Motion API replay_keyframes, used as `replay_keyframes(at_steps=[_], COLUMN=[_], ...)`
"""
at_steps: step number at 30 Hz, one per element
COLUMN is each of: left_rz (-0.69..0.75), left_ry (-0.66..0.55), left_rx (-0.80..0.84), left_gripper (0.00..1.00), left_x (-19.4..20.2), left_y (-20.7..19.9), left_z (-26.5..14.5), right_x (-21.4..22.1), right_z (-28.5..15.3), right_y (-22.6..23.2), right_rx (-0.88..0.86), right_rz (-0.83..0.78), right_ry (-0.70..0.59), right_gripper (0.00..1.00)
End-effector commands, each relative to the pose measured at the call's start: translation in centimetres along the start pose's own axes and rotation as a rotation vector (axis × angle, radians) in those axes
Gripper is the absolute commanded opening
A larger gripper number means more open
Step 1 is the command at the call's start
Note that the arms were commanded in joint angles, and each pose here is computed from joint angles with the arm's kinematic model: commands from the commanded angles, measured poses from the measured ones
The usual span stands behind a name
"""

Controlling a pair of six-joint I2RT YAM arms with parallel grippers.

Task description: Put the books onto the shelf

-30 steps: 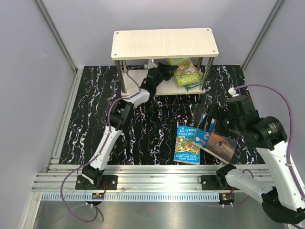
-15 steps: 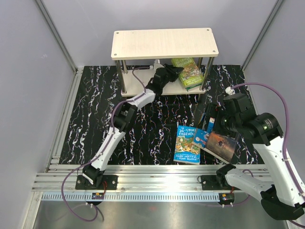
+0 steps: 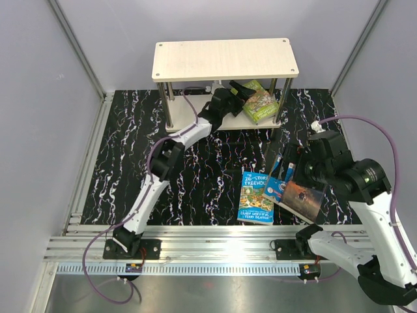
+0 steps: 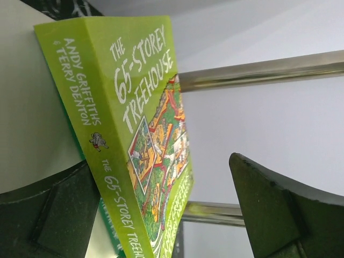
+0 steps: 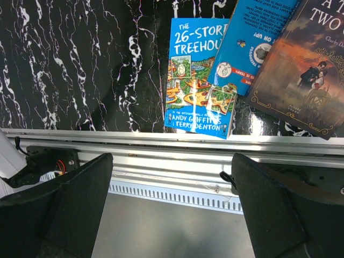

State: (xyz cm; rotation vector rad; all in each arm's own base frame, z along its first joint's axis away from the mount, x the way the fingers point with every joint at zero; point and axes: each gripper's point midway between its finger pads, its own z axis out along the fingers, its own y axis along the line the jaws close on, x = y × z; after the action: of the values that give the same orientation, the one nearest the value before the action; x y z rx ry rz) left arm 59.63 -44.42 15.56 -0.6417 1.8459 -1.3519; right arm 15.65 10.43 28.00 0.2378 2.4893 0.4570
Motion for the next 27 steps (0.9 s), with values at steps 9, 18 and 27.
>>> replay_keyframes(at_steps=[9,18,27], left_rz=[0.264,0.353,0.368], left_ry=[0.033,0.041,-0.011], left_rx=[-0.127,-0.22,-0.258], left_gripper=[0.99,0.99,0.5], left_x=[-3.6,-4.4,-5.4], left_y=[-5.2,-4.3,-3.6], left_z=[-4.0,-6.7,-8.0], right_x=[4.3,4.4,4.4], right_z=[-1.7,-1.2,-1.3], right_y=[-2.8,-1.8,-1.9], right_rx=[0.087,0.044,0.041], right_rz=[0.013,0.014,0.017], right_ry=[0.154,0.169,0.165], right_gripper=[1.0,1.0,0.67])
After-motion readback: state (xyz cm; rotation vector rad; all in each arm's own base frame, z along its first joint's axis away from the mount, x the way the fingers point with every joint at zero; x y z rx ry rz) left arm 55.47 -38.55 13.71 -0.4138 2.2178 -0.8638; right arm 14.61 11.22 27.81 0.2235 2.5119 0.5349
